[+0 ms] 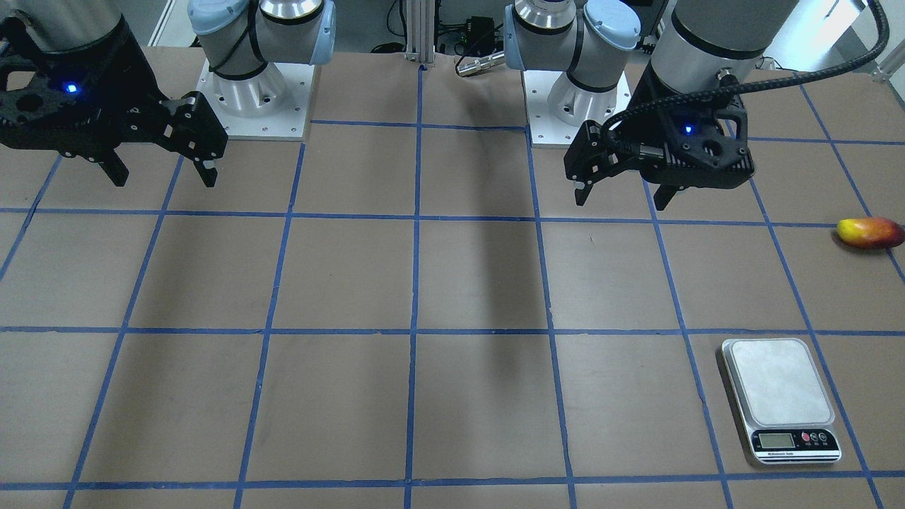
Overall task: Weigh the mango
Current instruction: 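Move the left gripper back toward the robot, down to the mango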
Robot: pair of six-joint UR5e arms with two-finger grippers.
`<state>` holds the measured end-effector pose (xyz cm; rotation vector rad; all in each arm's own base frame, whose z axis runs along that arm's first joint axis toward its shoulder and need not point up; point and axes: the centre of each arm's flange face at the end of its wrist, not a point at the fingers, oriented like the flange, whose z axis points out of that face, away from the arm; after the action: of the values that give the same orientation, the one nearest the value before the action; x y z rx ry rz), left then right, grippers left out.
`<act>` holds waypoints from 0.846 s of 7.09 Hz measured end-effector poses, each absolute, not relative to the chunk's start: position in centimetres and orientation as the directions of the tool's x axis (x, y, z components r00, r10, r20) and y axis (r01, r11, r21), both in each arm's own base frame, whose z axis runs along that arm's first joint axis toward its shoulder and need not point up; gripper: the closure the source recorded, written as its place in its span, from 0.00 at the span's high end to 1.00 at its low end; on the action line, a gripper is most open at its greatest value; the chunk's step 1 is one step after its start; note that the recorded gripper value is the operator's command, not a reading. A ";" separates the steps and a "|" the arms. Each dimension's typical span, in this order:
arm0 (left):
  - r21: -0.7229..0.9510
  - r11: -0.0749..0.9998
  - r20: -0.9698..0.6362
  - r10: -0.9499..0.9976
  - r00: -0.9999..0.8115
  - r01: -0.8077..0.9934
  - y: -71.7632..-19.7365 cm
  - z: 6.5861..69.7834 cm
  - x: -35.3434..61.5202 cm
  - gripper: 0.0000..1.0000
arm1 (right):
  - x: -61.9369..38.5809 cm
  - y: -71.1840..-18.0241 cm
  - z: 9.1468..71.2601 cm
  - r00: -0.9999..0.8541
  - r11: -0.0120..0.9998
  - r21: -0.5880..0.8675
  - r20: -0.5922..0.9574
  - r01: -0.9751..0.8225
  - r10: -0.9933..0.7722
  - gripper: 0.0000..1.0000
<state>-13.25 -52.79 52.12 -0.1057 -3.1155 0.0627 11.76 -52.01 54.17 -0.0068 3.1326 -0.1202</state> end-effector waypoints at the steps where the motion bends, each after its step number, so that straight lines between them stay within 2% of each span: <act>1: -0.029 0.992 0.020 0.121 -0.992 0.120 -52.6 52.4 -11.7 1.00 | 11.8 -52.0 54.2 -1.000 0.997 -0.077 -0.006 -0.004 -0.005 1.00; 6: 0.013 0.920 0.013 0.391 -0.920 0.391 -51.2 54.2 2.1 1.00 | 11.7 -52.0 54.1 -1.000 0.997 -0.076 -0.007 -0.003 -0.004 1.00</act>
<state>2.13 -51.24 54.19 -0.6241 -3.0681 -0.0236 11.73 -52.04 54.14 -0.0059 3.1326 -0.1192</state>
